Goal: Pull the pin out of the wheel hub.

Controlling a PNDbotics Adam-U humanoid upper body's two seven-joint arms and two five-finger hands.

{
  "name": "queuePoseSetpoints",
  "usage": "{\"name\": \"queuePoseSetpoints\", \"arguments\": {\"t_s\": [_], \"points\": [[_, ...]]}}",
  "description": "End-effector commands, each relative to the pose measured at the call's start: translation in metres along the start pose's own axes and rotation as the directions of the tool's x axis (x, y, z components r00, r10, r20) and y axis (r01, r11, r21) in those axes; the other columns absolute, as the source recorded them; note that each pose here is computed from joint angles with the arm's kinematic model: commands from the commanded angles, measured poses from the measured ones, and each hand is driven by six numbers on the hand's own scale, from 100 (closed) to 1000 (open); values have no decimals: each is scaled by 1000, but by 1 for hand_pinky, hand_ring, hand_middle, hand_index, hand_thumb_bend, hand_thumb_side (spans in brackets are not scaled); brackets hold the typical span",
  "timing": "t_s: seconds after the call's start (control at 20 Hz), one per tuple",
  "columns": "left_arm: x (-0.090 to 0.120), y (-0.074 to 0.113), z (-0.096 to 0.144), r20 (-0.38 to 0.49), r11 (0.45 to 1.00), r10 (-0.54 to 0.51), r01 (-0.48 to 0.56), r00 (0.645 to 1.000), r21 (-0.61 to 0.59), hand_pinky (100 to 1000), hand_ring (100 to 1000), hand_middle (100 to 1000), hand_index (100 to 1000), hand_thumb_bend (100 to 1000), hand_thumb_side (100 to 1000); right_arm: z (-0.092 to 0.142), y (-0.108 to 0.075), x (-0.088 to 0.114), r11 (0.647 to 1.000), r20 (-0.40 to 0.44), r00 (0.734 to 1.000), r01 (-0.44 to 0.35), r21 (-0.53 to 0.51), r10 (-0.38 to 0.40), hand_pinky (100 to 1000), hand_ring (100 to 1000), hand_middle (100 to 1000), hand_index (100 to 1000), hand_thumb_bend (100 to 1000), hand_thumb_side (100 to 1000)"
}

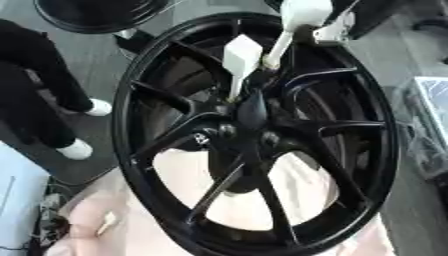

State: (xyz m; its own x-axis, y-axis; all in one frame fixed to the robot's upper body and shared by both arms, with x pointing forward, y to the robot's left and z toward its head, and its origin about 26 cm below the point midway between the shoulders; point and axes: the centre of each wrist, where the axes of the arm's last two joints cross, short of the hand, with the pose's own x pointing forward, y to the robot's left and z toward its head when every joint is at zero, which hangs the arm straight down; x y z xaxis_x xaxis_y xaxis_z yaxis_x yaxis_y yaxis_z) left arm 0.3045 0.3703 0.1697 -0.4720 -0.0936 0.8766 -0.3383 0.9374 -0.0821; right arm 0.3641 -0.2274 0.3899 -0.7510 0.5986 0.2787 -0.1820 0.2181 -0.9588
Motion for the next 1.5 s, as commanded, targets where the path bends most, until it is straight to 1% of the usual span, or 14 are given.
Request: {"name": "queuePoseSetpoints", "arguments": {"t_s": [0.05,0.1,0.15,0.2,0.4,0.45,0.5,0.65,0.8,0.9,1.0,1.15,1.3,1.5], "points": [[9,3,-4,29,1000,-22,22,999,-10,809,843,811,842,172,733,29,-32,5,990,-22,1000,-24,-138,21,791,539,237,512,260,100],[9,4,-4,30,1000,-22,22,999,-8,809,843,811,842,173,732,42,-38,1,982,-49,999,-21,-187,12,792,538,238,512,261,100],[9,4,-5,32,1000,-22,22,999,-5,809,843,811,842,174,733,54,-43,-4,973,-80,997,-19,-231,0,793,538,238,513,188,100],[9,5,-5,33,1000,-23,23,999,-2,809,842,811,842,173,732,68,-47,-11,961,-125,992,-19,-275,-16,793,539,239,514,258,100],[11,5,-5,42,1000,-25,25,999,4,809,842,812,842,172,729,128,-47,-45,915,-317,944,-51,-401,-86,794,540,243,517,250,100],[12,5,-5,46,1000,-24,24,999,6,809,841,812,842,172,728,141,-45,-52,903,-358,928,-61,-425,-106,795,540,247,518,155,100],[13,5,-6,51,1000,-23,23,998,9,809,841,812,842,172,727,157,-42,-61,888,-404,905,-71,-454,-134,796,540,244,519,240,100],[14,6,-6,62,1000,-23,22,998,19,809,840,812,842,172,727,202,-25,-87,841,-521,825,-110,-530,-220,797,543,251,524,225,100],[15,8,-6,69,999,-26,24,997,27,809,839,812,841,170,726,239,3,-110,792,-612,733,-168,-587,-297,803,572,298,568,245,100],[16,8,-6,73,999,-27,24,997,33,809,839,812,841,169,725,257,27,-122,771,-663,671,-211,-601,-333,818,638,436,691,319,100],[16,8,-6,78,999,-24,22,997,38,809,839,812,841,168,723,270,49,-131,771,-703,620,-237,-590,-348,858,764,612,839,401,100],[17,7,-6,82,999,-23,20,996,38,809,839,812,841,167,722,281,75,-139,786,-722,595,-230,-574,-354,935,900,813,957,454,134],[17,8,-6,83,999,-23,20,996,39,808,839,810,842,165,721,290,92,-145,788,-716,587,-201,-582,-379,960,939,851,986,560,209],[17,9,-6,84,999,-24,21,996,43,808,839,810,842,163,719,294,99,-148,770,-702,585,-193,-608,-407,966,950,869,997,506,312]]}}
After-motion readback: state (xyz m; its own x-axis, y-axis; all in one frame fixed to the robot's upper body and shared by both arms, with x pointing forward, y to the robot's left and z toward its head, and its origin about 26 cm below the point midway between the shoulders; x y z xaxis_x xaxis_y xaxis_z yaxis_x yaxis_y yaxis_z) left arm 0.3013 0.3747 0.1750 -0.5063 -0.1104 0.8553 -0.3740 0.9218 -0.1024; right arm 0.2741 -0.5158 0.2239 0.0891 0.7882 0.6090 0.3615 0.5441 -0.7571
